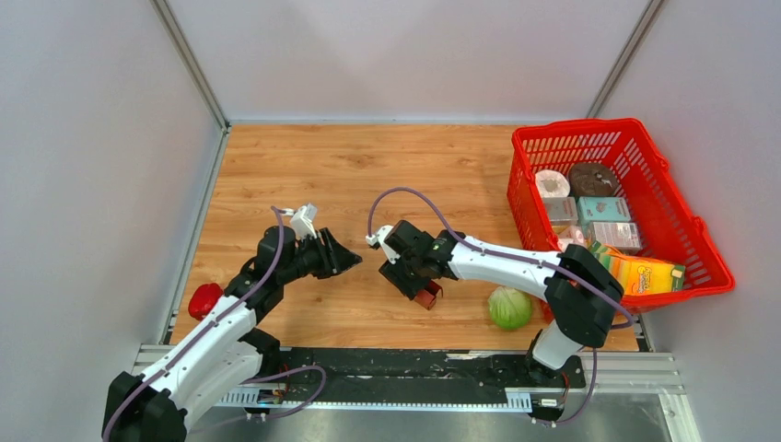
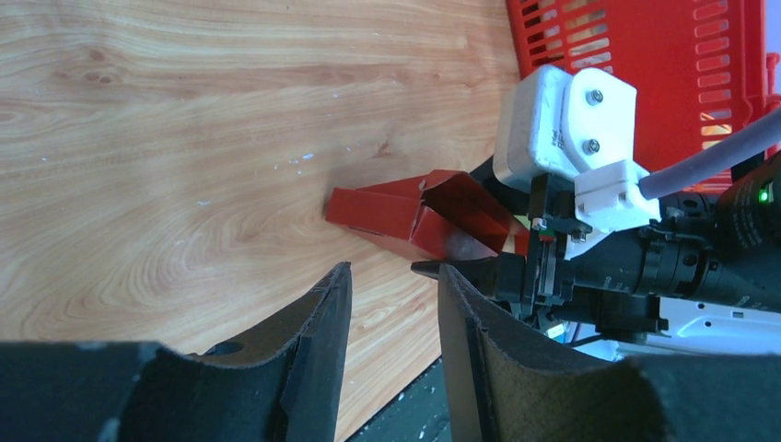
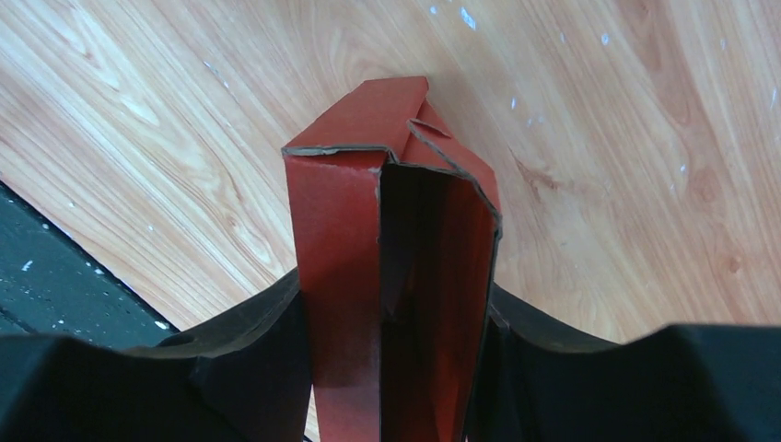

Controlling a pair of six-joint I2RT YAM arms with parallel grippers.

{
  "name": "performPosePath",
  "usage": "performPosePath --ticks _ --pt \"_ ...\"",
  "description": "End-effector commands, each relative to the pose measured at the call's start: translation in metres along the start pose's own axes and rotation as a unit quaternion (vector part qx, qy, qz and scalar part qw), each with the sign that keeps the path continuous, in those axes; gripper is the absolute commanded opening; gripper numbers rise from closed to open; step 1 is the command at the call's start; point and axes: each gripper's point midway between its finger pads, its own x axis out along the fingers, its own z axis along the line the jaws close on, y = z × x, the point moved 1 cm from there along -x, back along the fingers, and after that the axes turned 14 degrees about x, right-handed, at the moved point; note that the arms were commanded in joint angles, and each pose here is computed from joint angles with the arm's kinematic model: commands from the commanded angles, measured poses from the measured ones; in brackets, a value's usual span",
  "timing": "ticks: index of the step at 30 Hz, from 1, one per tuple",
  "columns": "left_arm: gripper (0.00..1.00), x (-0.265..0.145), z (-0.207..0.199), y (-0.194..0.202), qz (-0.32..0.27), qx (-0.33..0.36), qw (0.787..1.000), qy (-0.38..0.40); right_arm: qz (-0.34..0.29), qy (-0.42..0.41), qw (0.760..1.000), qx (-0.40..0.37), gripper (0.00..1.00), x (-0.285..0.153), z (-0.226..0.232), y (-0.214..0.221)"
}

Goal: Fold the paper box

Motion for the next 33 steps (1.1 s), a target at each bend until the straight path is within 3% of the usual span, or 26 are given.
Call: performPosePath --ticks 1,4,7,8,10,15,20,23,24,27,33 --pt "0.47 0.004 -0.01 -0.024 -0.037 0.026 0.999 0.012 -0.035 0.011 0.999 0.02 0.55 -0.011 -0.005 -0.007" --pt "0.47 0.006 -0.009 -0.024 -0.037 0.027 0.999 0.008 -0.055 0.007 0.998 0.025 0.51 -0.015 -0.004 -0.008" --pt "0.47 0.01 -0.01 -0.025 -0.033 0.029 0.999 0.01 -0.066 0.0 0.998 0.025 0.34 -0.017 -0.002 -0.012" --pt "0.47 0.012 -0.011 -0.025 -0.029 0.028 0.999 0.011 -0.065 -0.008 0.998 0.022 0.24 -0.017 0.0 -0.012" --pt "0.48 0.015 -0.014 -0.027 -0.032 0.032 0.999 0.02 -0.071 -0.012 0.997 0.016 0.18 -0.016 0.002 -0.016" --pt "0.56 0.016 -0.022 -0.031 -0.06 0.063 0.995 0.056 -0.055 -0.032 0.998 0.002 0.16 -0.01 0.008 -0.015" --pt "0.57 0.014 -0.023 -0.031 -0.067 0.074 0.994 0.051 -0.036 -0.074 0.997 0.005 0.16 -0.007 0.02 -0.01" --pt "0.48 0.025 -0.023 -0.025 -0.025 0.051 0.998 0.039 -0.039 -0.094 0.995 0.0 0.18 -0.009 0.026 -0.009" --pt "0.34 0.028 -0.017 -0.019 -0.006 0.03 0.999 0.021 -0.044 -0.095 0.995 -0.002 0.18 -0.008 0.025 -0.01" --pt "0.17 0.041 -0.008 -0.013 0.022 -0.021 1.0 -0.005 -0.054 -0.1 0.993 -0.01 0.18 -0.008 0.027 -0.011" --pt "0.12 0.051 -0.02 -0.017 0.028 -0.015 0.999 0.013 -0.048 -0.091 0.995 -0.008 0.18 -0.004 0.024 -0.013"
